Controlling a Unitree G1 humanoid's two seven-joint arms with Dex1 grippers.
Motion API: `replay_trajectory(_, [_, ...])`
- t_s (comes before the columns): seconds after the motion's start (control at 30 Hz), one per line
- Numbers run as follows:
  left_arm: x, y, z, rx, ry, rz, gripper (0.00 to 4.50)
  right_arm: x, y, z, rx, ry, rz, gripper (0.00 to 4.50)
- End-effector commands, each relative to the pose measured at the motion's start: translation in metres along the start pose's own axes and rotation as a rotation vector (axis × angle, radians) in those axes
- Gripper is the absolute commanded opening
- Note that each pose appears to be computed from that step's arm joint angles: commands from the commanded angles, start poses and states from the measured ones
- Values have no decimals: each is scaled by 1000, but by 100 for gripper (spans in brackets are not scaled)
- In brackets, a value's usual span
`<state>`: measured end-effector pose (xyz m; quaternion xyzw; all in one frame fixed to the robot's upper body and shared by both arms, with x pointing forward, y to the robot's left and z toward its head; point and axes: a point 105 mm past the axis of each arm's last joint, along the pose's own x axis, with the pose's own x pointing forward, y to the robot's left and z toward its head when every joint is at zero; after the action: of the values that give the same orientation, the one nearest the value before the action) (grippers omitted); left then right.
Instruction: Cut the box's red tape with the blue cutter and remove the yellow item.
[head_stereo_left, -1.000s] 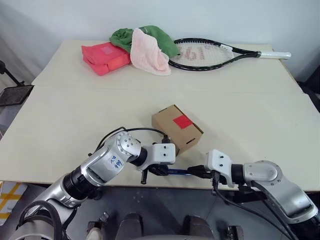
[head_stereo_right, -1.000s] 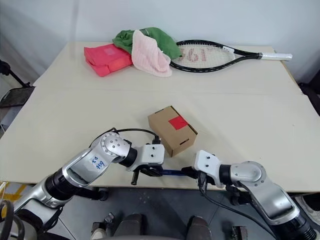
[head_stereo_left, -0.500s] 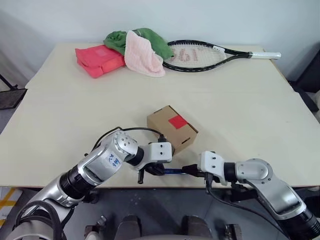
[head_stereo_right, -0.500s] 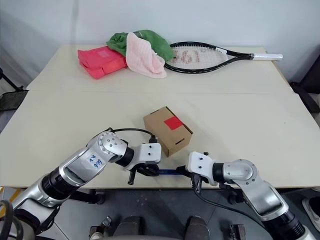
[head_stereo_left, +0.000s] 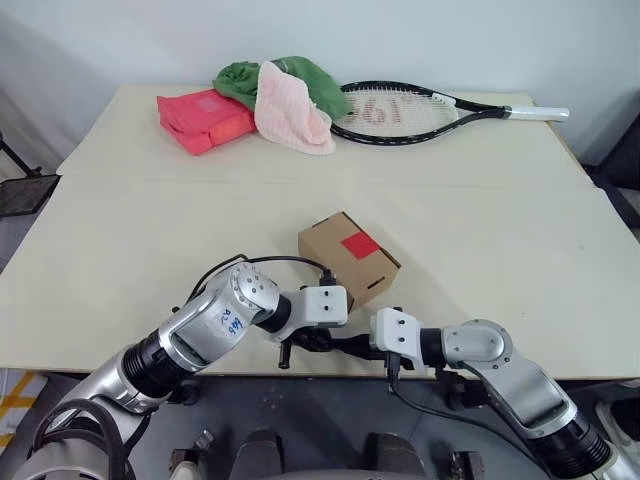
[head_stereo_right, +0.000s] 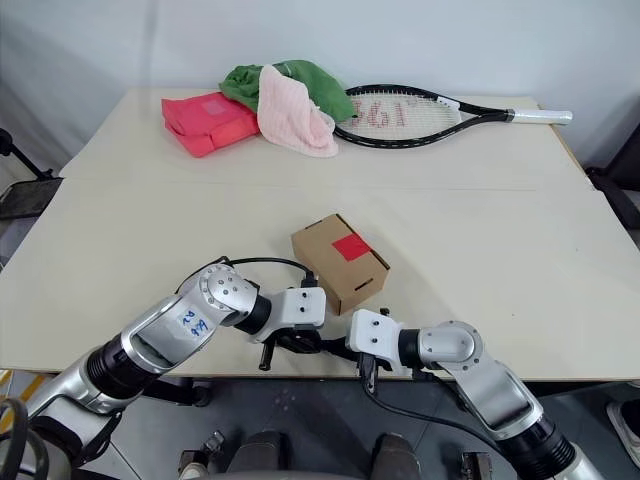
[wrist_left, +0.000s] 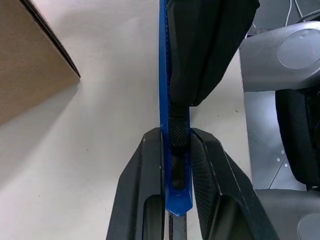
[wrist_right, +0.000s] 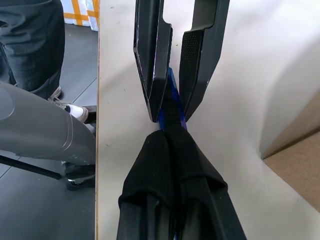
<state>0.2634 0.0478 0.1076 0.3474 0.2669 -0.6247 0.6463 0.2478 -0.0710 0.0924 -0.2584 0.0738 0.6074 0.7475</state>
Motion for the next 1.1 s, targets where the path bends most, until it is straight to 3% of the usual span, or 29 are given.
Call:
replay_trajectory(0.03, [2, -9, -3, 44, 4, -41, 41, -1, 1, -9, 9, 32, 13, 7])
replay_trajectory(0.3, [-18, -3, -22, 51, 8, -21, 41, -2, -1, -12, 13, 38, 9, 7])
replay_trajectory(0.53, [-21, -4, -23, 49, -29, -30, 41, -3, -1, -8, 25, 21, -7, 7])
replay_trajectory(0.73, [-35, 0, -40, 63, 34, -6, 41, -7, 1, -14, 40, 36, -20, 7])
replay_trajectory(1.1, [-38, -6, -49, 54, 54, -9, 41, -5, 0, -13, 42, 32, -24, 7])
